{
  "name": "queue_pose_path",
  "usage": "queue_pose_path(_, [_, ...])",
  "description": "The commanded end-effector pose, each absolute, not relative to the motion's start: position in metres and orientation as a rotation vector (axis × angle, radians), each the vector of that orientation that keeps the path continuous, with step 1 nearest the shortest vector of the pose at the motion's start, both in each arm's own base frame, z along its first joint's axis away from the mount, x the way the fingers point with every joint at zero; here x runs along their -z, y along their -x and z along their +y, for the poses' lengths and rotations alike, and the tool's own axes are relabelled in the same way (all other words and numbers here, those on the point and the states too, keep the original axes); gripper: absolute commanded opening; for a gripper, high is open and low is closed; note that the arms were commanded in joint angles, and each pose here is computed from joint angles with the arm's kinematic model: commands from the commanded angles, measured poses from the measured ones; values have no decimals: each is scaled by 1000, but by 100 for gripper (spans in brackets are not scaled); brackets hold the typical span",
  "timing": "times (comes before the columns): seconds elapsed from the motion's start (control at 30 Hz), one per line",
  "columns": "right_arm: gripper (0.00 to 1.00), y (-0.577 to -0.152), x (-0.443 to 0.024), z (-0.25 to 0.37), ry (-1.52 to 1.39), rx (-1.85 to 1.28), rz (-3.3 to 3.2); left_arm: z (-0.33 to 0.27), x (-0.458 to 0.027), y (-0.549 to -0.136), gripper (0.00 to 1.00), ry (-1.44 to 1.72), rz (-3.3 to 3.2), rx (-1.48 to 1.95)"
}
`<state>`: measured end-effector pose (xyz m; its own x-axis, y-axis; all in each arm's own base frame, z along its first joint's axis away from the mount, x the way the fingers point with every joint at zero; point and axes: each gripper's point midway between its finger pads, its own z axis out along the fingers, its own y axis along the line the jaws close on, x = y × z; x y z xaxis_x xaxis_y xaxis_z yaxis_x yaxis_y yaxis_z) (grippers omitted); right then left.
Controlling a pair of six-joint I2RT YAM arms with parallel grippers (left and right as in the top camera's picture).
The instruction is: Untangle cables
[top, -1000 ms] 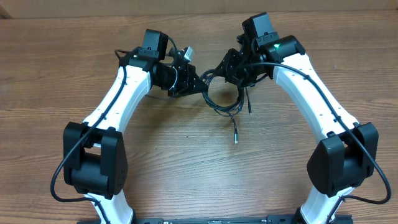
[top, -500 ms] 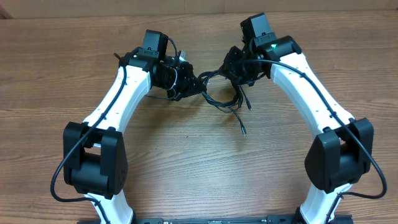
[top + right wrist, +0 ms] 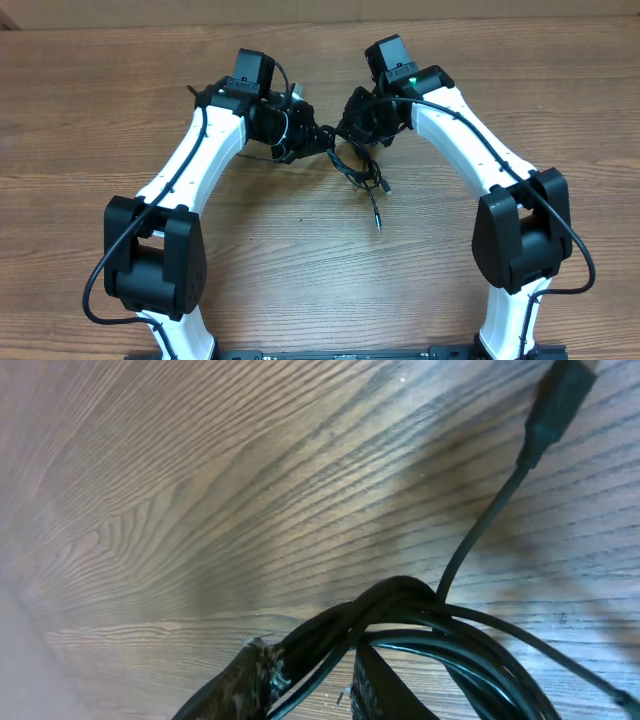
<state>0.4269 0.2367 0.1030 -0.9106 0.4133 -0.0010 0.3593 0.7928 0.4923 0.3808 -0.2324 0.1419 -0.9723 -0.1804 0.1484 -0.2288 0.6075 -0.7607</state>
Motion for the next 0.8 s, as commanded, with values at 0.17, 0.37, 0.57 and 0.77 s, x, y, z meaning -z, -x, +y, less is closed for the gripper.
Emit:
queue_pose_path(0.17, [25, -420, -92, 238, -494, -759, 2923, -231, -160, -389, 4, -242, -2884, -1340])
queue_pose_path(0.37, [26, -419, -128, 236, -275, -1071, 2895, -174, -120, -411, 4, -337, -3249, -782])
queue_pose_path(0.57, [30, -423, -177, 190, -234, -1013, 2797, -155, -156, -423, 4, -118, -3422, -562])
queue_pose_path(0.77, [37, -424, -199, 131, -333, -904, 2744, -134, -238, -431, 4, 33, -3673, 23])
